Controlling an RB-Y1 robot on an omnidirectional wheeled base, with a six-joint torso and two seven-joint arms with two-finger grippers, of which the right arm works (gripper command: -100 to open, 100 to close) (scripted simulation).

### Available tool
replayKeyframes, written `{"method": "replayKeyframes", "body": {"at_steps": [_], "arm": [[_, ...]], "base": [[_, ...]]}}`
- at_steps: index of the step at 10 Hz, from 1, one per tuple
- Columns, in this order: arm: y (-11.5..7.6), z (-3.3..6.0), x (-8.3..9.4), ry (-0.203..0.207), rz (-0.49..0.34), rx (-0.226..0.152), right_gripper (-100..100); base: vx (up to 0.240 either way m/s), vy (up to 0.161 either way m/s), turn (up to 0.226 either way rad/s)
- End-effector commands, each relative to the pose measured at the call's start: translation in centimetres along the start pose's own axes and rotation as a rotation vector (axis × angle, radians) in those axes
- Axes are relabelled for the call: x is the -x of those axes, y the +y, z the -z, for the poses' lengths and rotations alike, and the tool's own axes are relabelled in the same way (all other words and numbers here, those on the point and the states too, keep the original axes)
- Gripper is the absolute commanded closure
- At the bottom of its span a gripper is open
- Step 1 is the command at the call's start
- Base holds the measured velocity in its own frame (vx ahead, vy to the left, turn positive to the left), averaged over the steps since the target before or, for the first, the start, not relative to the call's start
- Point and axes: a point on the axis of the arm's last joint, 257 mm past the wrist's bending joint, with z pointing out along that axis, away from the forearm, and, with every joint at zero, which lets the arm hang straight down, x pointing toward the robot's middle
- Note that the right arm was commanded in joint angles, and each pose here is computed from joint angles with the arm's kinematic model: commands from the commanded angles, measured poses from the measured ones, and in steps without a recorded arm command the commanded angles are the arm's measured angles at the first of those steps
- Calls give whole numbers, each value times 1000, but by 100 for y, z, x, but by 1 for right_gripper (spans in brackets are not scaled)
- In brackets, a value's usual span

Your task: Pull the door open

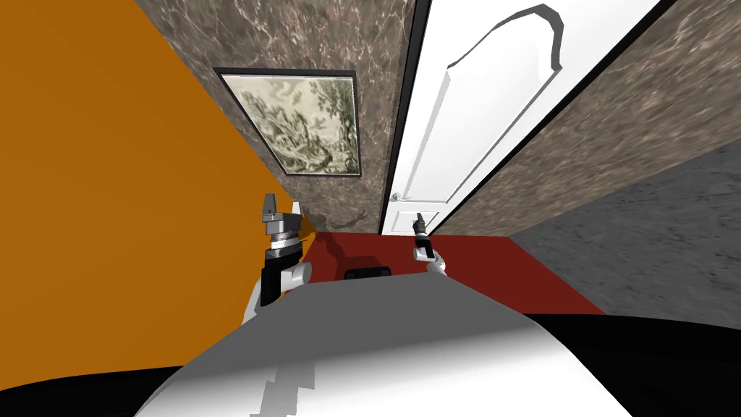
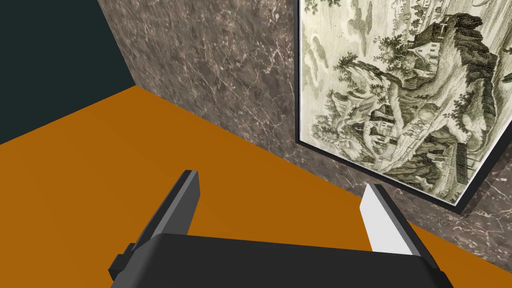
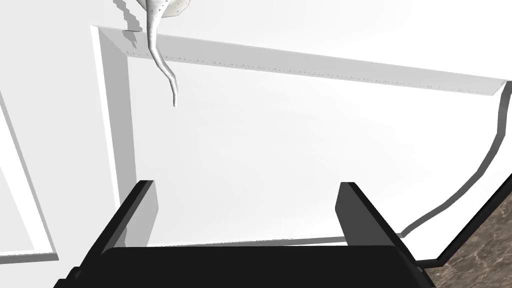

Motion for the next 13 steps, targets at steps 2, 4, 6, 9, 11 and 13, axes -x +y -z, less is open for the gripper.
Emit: {"method": "replayKeyframes", "body": {"at_steps": [2,4,6,9,11,13], "arm": [[-110,-18,43,-5,0,-25,-100],[-228,-29,87,-10,0,-52,-100],[-333,-36,129,-16,0,-77,-100],[-465,-42,185,-25,0,-109,-100],[-596,-42,245,-35,-1,-143,-100],[-648,-40,271,-39,-1,-156,-100]], "base": [[68,-28,89],[63,-25,117],[86,-42,130],[66,-46,114],[89,-49,168],[76,-37,78]]}}
